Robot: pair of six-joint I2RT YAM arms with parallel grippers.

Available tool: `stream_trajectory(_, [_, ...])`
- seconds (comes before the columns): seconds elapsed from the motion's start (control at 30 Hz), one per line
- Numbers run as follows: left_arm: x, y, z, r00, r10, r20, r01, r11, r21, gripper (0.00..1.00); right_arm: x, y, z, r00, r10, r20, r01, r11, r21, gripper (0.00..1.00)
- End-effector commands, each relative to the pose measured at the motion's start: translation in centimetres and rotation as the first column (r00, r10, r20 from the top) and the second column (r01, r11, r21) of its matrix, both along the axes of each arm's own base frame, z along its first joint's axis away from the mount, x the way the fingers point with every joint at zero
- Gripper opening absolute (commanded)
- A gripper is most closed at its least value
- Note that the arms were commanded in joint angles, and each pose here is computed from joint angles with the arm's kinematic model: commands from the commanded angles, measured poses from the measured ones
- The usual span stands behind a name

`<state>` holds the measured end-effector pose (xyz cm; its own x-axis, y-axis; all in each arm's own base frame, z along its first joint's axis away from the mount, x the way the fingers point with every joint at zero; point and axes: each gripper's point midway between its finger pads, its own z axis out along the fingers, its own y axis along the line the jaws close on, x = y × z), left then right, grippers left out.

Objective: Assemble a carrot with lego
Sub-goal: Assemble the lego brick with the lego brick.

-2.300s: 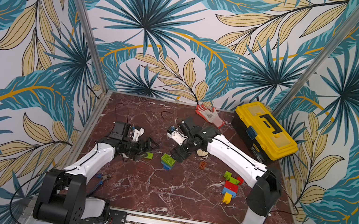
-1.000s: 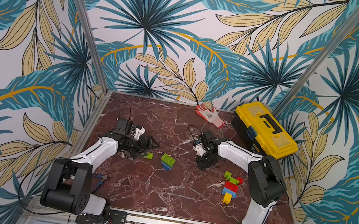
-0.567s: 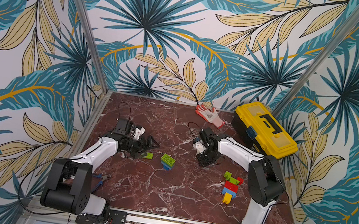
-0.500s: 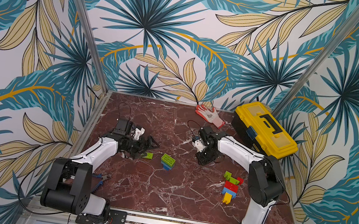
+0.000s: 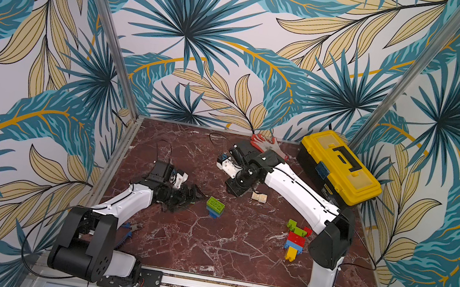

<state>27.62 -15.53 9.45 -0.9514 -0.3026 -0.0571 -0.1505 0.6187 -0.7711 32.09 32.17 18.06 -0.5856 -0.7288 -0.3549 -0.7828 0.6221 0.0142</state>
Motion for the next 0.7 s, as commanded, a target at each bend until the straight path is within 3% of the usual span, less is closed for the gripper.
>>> stream_trajectory(0.0, [0.2, -0.4, 0.3, 0.999, -0.001, 0.054, 0.003, 1.000, -0.029, 0.99, -2.0, 0.0, -2.6, 0.993, 0.044, -0.110, -0.055, 0.994, -0.098, 0.33])
stream_trajectory(0.3, [0.2, -1.1, 0.8, 0.991, -0.016, 0.131, 0.029, 0.995, -0.099, 0.99, -3.4, 2.6, -3.9, 0.984, 0.119, -0.133, -0.140, 0.977, -0.162, 0.33])
stream_trajectory(0.67, [0.6, -1.3, -0.2, 0.993, -0.027, 0.114, 0.039, 0.994, -0.101, 0.99, -3.7, 2.6, -4.7, 0.978, 0.132, -0.160, -0.163, 0.966, -0.203, 0.33])
